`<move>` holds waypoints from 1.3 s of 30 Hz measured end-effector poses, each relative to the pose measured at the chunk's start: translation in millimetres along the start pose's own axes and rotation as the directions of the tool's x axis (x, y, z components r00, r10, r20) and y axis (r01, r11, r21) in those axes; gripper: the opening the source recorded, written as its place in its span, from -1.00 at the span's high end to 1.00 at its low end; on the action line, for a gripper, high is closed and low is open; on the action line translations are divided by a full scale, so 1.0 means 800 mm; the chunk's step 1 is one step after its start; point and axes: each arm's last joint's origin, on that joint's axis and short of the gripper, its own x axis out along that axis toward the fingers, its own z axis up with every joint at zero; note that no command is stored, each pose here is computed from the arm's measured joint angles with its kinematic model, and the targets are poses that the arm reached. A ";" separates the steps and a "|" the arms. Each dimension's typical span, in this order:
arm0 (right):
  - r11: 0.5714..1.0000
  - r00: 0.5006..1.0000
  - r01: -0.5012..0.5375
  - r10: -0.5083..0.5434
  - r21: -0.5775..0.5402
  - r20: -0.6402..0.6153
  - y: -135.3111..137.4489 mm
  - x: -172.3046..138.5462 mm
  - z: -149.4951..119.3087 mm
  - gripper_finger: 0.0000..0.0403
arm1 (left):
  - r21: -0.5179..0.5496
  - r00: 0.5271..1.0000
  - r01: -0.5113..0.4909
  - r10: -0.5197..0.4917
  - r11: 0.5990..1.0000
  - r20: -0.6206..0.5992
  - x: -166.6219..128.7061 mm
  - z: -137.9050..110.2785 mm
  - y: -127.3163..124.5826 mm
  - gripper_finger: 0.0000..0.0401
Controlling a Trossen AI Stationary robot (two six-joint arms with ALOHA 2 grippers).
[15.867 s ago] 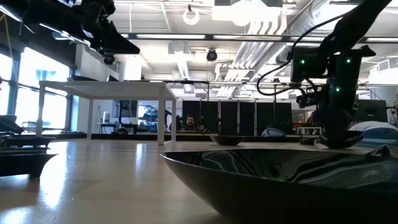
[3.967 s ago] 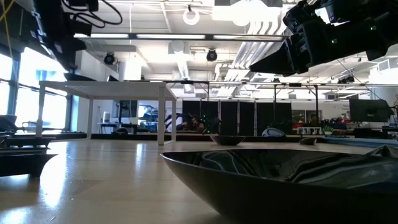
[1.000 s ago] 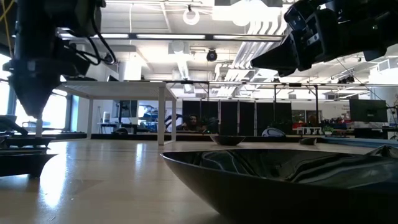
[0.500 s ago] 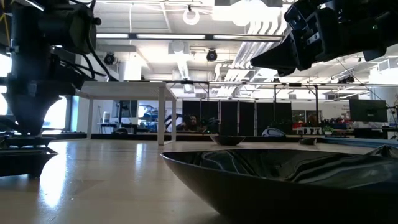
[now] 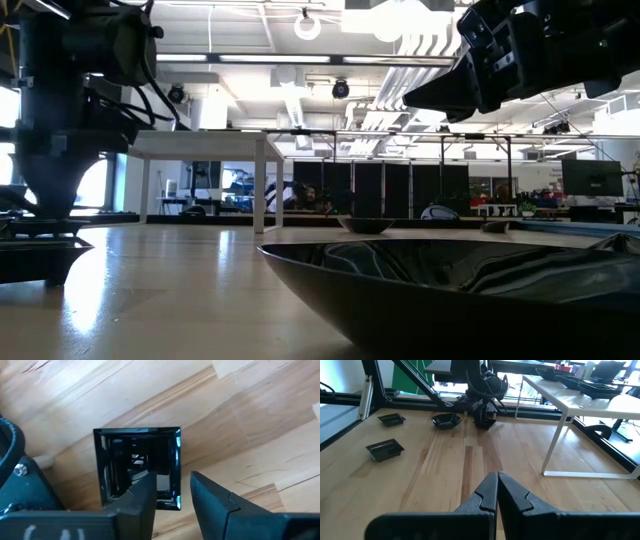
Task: Pick & Place Mini shaped plates
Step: Stack the top black square plate on top of the stacked black square plates on the shelf
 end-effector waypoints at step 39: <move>1.000 1.000 -0.010 0.010 0.000 0.000 0.000 0.000 0.000 1.00 | 0.153 1.000 0.018 -0.016 0.988 -0.012 -0.017 0.011 -0.028 1.00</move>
